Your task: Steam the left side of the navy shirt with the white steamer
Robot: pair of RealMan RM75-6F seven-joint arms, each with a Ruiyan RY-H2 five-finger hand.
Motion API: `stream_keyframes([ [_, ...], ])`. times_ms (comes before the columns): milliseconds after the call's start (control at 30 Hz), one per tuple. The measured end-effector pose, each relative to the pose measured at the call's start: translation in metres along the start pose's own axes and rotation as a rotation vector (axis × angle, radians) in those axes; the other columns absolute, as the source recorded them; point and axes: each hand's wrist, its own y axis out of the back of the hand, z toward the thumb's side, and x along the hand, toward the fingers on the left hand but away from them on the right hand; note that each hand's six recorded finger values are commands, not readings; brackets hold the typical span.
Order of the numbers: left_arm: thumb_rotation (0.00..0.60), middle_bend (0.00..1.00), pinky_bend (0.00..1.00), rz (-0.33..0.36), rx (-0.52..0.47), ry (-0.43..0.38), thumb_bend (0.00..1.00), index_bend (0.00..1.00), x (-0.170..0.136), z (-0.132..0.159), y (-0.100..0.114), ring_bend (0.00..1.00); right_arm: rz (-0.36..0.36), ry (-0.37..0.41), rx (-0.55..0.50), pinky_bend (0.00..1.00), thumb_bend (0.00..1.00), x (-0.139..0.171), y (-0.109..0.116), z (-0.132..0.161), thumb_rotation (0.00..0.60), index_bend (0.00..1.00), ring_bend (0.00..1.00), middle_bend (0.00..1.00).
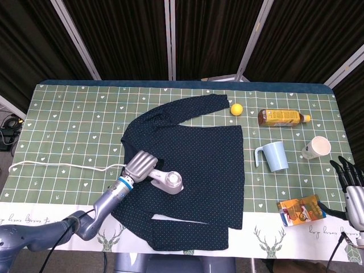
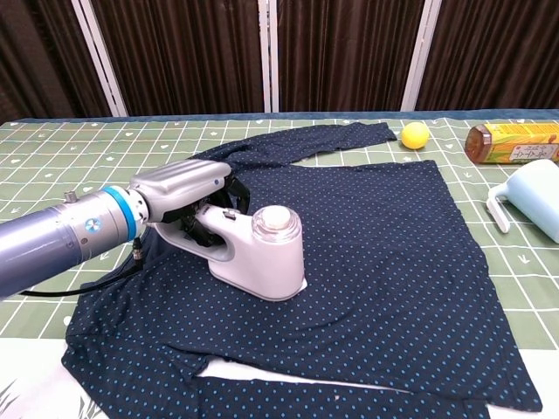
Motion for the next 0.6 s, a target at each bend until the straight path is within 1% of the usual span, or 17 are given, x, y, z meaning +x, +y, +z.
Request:
stream_keyframes([
  [133,0.6,0.86,1.0,-0.011,-0.005,-0.01,0.57,0.93,-0.004,0.001,-0.005,0.77,0.0,0.002,0.0,0.0,0.0,0.0,0.0,0.001,0.6,0.0,0.0,0.0],
  [367,0.6,0.86,1.0,-0.009,-0.018,-0.037,0.57,0.92,-0.012,0.005,-0.008,0.77,-0.003,0.006,-0.003,0.0,0.0,0.002,0.001,0.002,0.6,0.0,0.0,0.0],
  [600,0.6,0.86,1.0,-0.015,-0.003,-0.084,0.56,0.92,-0.021,0.014,-0.015,0.77,-0.005,0.012,-0.004,0.0,0.0,0.003,0.002,0.003,0.6,0.0,0.0,0.0],
])
